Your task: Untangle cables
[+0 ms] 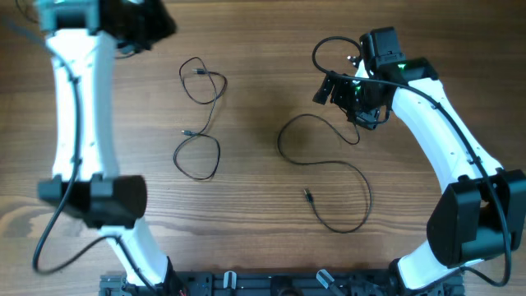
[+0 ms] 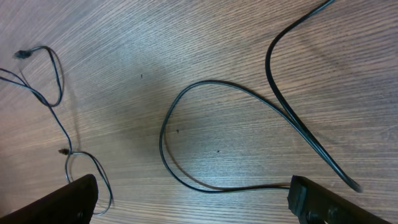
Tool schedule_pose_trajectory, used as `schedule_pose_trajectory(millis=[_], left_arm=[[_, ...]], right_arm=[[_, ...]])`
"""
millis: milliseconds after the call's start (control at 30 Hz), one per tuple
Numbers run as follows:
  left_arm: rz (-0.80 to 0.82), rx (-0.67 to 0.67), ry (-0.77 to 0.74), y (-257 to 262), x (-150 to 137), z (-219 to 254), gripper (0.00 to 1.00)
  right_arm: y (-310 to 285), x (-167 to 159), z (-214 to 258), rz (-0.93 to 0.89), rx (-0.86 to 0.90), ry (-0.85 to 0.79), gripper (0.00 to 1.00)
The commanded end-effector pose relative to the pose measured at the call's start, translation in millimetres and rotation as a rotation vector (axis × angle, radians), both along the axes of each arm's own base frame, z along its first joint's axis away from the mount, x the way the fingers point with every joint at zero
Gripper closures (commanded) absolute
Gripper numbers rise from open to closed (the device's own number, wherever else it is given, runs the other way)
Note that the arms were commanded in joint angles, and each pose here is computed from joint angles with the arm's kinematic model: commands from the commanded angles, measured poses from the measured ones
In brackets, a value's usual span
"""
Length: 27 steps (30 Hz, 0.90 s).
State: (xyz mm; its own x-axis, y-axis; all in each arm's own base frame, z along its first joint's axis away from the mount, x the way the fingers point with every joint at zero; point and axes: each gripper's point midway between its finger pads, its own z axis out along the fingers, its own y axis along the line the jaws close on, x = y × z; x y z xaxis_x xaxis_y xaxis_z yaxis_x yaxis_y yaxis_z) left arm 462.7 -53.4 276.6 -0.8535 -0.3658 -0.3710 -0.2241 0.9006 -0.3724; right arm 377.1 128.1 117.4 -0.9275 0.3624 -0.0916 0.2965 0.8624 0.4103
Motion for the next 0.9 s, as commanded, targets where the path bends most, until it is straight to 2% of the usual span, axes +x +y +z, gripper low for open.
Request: schedule_pose_trajectory(millis=[0,33,67,100,133,367,500,600,733,867], left_arm=[[-0.103,0.013,0.126,-37.2,3.5,-50.4,0.18],[-0.108,0.048,0.161,-41.0,5.6,-67.5,0.13],[-0.106,0.09,0.188,-40.7,8.0,-82.7,0.12],[-0.104,0.117,0.208,-40.3,9.1,-93.6,0.17],[-0.104,0.135,0.233,-40.2,10.1,-105.7,0.29],[-0.12,0.159,0.417,-42.3,6.1,-180.2,0.3],[-0.124,0.166,0.474,-43.0,4.8,-207.6,0.32],[-0.127,0.168,0.491,-43.5,5.3,-219.6,0.38],[-0.133,0.18,0.549,-42.9,-1.2,-240.8,0.56],[-0.149,0.194,0.58,-47.7,-9.6,-254.6,0.51]], right_arm=[[2.2,-3.9,2.2,0.001,0.009,0.009,0.0],[2.0,-4.4,2.0,0.002,0.008,0.011,0.0],[2.0,-4.5,2.0,0.002,0.008,0.012,0.0],[2.0,-4.5,2.0,0.003,0.008,0.011,0.0],[2.0,-4.5,2.0,0.003,0.008,0.011,0.0],[2.6,-0.8,2.8,0.003,0.01,-0.004,0.0],[2.4,0.8,3.1,0.002,0.008,-0.011,0.01],[1.5,2.9,3.2,0.0,0.002,-0.02,0.0],[1.9,4.4,3.8,0.0,0.004,-0.027,0.0],[2.0,5.0,4.0,-0.001,0.005,-0.029,0.0]])
